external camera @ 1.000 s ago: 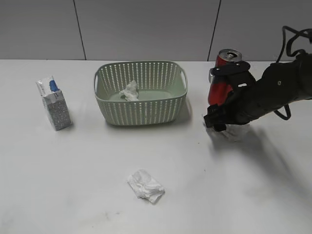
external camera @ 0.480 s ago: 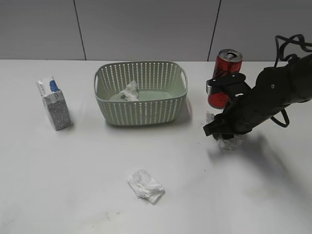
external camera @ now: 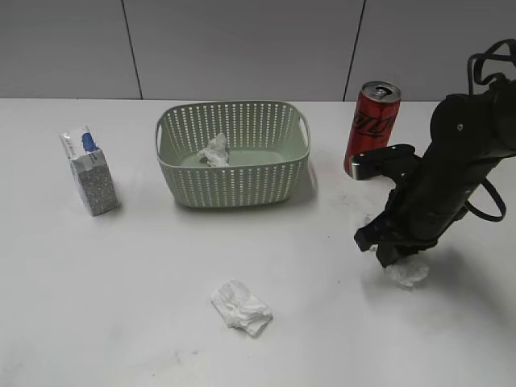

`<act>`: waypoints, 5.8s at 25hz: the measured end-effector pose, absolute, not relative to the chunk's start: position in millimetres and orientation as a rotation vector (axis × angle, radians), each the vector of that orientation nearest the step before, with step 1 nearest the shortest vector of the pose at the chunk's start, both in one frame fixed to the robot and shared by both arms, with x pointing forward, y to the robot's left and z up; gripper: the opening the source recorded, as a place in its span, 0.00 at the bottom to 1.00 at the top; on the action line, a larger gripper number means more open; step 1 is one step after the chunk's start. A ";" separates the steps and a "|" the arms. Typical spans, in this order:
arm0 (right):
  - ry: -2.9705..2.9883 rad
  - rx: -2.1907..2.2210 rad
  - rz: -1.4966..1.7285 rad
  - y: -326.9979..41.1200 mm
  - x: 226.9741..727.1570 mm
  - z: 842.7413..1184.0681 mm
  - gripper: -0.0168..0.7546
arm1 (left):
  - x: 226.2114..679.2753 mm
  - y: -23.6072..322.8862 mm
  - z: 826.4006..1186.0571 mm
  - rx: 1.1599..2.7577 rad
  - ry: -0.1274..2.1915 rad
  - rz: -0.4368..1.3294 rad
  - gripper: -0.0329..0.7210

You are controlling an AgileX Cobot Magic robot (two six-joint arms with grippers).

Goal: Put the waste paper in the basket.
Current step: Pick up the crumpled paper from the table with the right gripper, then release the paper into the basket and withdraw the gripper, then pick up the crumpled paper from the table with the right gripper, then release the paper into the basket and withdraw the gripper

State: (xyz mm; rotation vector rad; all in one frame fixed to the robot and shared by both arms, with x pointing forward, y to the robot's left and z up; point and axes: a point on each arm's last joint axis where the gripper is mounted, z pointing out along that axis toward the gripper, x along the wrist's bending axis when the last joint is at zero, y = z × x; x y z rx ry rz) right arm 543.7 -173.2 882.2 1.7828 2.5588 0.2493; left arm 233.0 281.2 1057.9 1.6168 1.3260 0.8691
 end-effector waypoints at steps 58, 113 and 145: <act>2.283 0.880 1.134 -13.1 600.3 997.8 0.78 | 233.0 281.2 1057.9 1.617 1.326 0.869 0.83; 3.093 1.082 -0.029 36.9 480.6 893.4 0.01 | 233.0 281.3 1057.9 1.618 1.326 0.870 0.83; 2.467 1.107 0.610 42.3 637.7 972.1 0.42 | 233.0 281.3 1057.9 1.618 1.326 0.871 0.83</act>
